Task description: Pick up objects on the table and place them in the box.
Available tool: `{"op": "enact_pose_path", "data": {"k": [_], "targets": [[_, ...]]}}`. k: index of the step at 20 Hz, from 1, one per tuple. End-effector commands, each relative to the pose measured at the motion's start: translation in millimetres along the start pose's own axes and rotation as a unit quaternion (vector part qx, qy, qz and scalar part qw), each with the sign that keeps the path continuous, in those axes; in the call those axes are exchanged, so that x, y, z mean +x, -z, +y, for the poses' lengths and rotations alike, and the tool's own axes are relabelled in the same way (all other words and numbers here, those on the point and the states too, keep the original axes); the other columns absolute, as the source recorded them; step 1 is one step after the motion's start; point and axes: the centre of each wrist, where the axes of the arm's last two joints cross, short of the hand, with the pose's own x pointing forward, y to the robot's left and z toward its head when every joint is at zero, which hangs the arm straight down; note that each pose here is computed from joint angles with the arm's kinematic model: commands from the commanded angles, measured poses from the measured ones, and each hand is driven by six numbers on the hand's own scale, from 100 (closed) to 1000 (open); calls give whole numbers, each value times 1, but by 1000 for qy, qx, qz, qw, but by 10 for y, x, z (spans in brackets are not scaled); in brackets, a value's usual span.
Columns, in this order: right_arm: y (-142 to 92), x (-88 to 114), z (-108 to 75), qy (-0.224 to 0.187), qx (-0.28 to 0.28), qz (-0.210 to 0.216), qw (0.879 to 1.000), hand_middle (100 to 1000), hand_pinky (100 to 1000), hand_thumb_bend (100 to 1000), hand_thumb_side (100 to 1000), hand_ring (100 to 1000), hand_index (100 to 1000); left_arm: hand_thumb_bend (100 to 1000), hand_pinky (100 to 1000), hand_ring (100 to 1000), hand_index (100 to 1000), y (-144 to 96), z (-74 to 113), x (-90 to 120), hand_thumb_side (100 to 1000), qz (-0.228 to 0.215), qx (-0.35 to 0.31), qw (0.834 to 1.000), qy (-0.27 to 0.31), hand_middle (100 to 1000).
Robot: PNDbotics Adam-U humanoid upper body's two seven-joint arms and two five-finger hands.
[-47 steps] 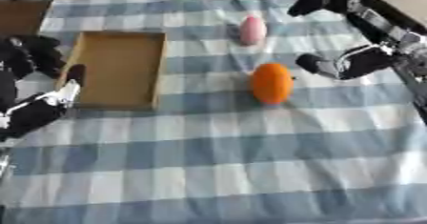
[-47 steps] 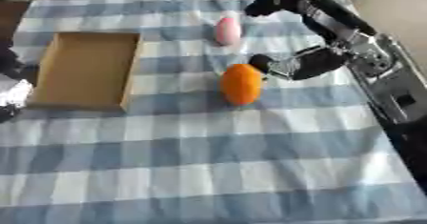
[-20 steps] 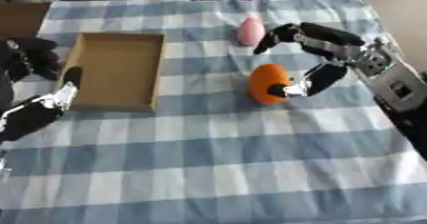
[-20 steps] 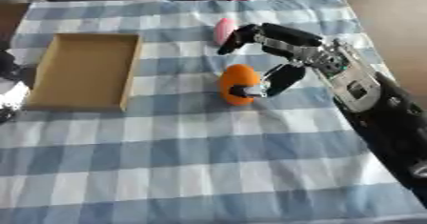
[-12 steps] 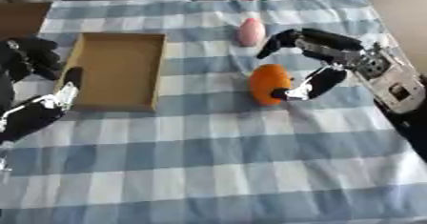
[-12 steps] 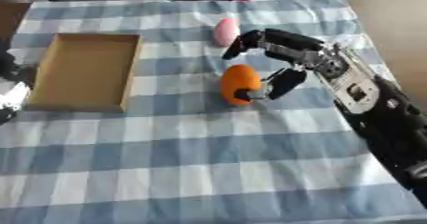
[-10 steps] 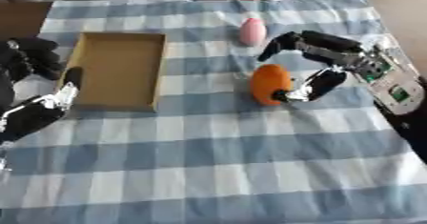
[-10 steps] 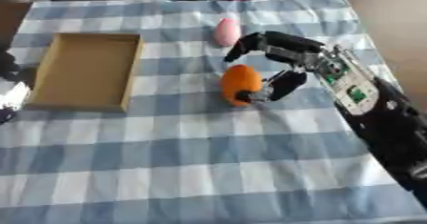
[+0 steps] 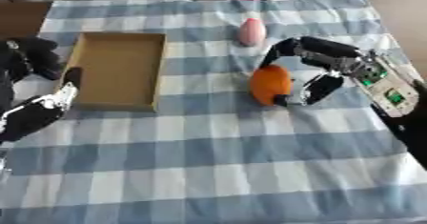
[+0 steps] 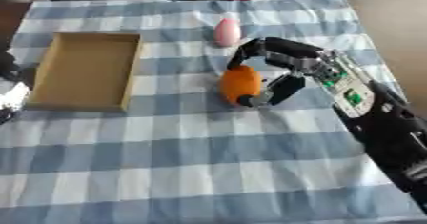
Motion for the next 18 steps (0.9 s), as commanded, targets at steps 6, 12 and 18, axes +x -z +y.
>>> {"op": "enact_pose_path", "data": {"k": [6,12,18], "targets": [[-57,-91,-21,-7,-10,19,1000,631,798,371,380,756,751,369,508,550,676,26,52,39,100,-10,0,1000,8,517],[-25,-90,-48,-19,-29,17,999,554,774,245,193,716,693,368,508,550,676,25,51,38,100,-9,0,1000,8,517],[21,-64,-115,-30,-61,8,998,440,746,100,100,652,560,367,508,550,676,23,51,37,100,-9,0,1000,7,517]]}}
